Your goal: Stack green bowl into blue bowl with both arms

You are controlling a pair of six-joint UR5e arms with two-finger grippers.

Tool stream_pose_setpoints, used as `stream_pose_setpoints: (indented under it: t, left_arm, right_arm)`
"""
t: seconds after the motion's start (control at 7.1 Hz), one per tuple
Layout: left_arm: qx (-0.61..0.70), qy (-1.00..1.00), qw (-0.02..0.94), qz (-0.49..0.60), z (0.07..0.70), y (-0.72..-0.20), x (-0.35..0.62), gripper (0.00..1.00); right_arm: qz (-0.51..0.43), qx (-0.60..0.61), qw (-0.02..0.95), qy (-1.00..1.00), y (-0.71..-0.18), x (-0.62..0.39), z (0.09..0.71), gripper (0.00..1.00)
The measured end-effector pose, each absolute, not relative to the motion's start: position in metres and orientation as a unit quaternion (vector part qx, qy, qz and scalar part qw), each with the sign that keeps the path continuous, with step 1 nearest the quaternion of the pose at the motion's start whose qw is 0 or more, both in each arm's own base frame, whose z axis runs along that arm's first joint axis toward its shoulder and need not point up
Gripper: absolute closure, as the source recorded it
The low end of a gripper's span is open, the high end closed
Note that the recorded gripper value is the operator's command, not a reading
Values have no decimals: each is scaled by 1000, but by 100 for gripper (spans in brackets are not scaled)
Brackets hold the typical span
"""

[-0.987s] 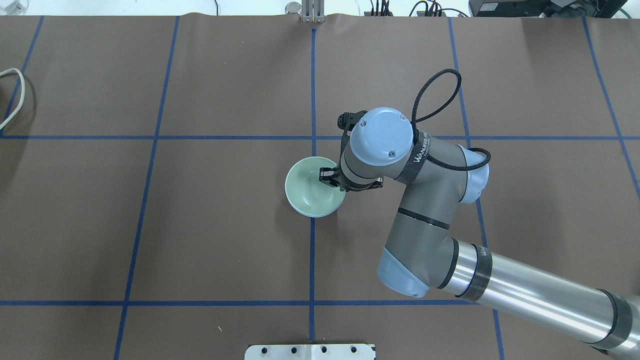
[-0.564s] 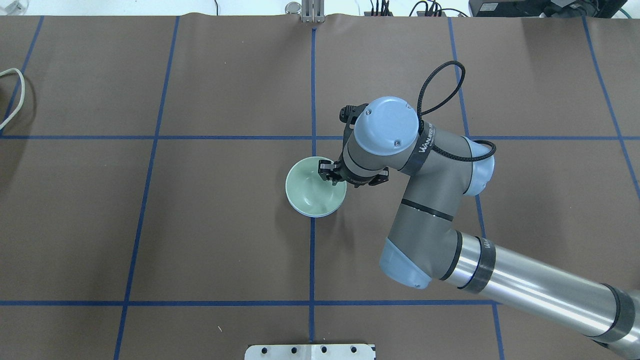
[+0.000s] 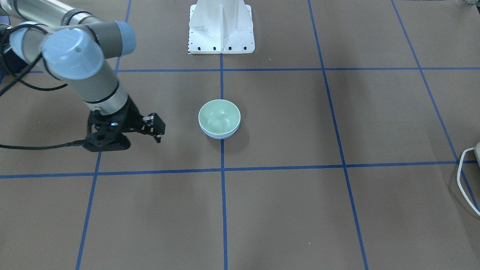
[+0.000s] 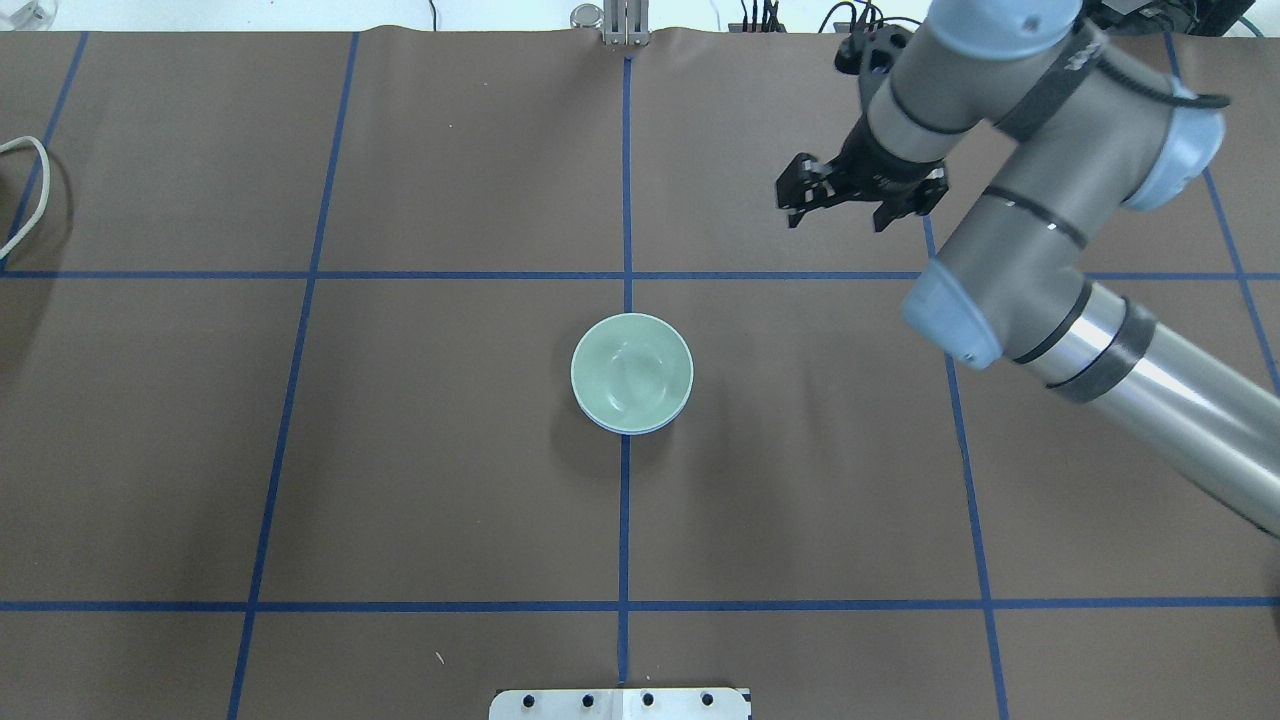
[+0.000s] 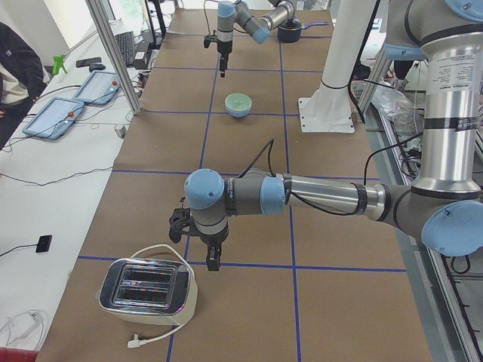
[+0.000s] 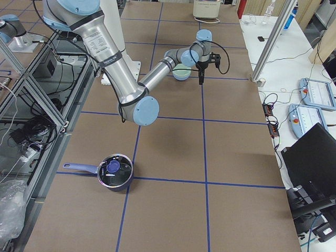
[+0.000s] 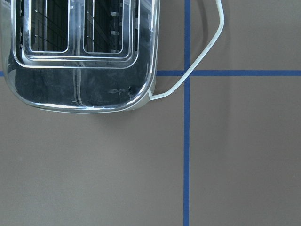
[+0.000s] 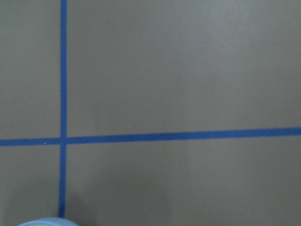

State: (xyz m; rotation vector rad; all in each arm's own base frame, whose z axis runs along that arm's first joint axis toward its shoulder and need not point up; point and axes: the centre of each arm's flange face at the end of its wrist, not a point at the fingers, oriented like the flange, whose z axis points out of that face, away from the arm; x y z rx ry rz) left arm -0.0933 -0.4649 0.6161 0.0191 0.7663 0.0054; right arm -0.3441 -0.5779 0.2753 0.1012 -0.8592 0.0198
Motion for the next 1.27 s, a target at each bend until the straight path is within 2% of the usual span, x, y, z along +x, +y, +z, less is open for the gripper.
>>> stream_pose_setpoints:
  t: [0.28, 0.56, 0.99, 1.27]
  left_arm:
    - [37, 372, 927, 16, 610, -470, -94, 1]
    - [63, 369, 927, 27, 608, -470, -93, 1]
    - [62, 369, 927, 28, 617, -466, -92, 1]
    - [61, 369, 927, 28, 618, -465, -92, 2]
  right_arm:
    - [-38, 73, 919, -386, -621, -231, 359, 0]
    - [-59, 82, 928, -359, -624, -118, 446, 0]
    - [-70, 52, 940, -331, -560, 10, 577, 0]
    - [-39, 22, 944, -328, -502, 53, 635, 0]
